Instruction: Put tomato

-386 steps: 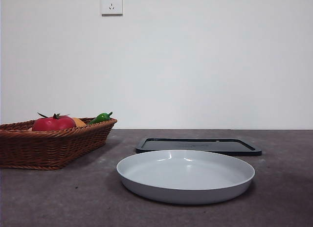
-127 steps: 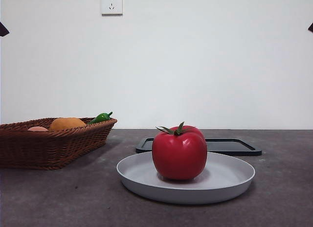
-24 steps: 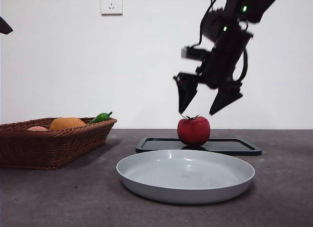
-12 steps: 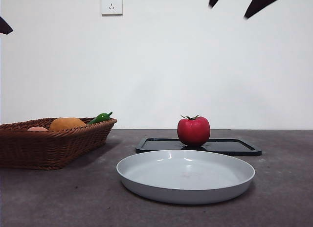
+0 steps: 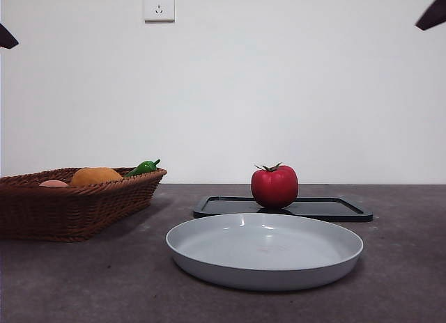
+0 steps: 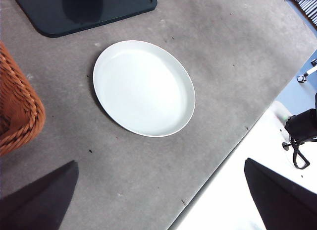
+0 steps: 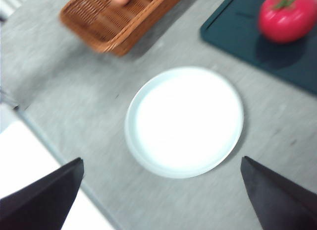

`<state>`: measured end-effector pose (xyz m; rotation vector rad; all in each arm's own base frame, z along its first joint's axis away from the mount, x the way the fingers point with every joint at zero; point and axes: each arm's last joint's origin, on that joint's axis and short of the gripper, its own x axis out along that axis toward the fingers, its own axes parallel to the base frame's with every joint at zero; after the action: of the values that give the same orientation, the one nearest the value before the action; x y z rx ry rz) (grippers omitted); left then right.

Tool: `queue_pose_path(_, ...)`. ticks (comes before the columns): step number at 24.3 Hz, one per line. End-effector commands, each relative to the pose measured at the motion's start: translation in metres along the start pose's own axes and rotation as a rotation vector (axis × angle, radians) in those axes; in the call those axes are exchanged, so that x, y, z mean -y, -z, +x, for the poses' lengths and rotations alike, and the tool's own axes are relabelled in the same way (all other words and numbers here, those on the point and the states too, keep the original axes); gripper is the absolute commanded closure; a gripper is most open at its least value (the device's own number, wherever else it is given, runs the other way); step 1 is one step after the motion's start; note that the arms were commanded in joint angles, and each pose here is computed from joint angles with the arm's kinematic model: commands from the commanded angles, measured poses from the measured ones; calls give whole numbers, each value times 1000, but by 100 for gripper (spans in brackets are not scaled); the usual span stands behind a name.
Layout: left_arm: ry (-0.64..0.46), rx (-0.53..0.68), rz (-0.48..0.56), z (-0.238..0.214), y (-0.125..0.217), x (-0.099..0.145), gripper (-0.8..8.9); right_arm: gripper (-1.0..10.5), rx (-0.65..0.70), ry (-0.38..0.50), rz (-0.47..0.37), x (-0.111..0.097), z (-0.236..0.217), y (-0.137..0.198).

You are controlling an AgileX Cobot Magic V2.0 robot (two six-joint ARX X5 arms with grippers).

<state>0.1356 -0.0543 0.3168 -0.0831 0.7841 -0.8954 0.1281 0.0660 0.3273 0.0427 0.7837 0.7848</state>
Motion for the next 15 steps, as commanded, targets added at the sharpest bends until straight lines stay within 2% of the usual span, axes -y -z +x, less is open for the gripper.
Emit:
queue_pose_path(1,3,17,28,-2,-5,2,252,443,-13,-16,10,-3,-1,12)
queue_pose_path(15,4,17,28,-2,-5,2,253,443,0,-19,1,-5,-5,20)
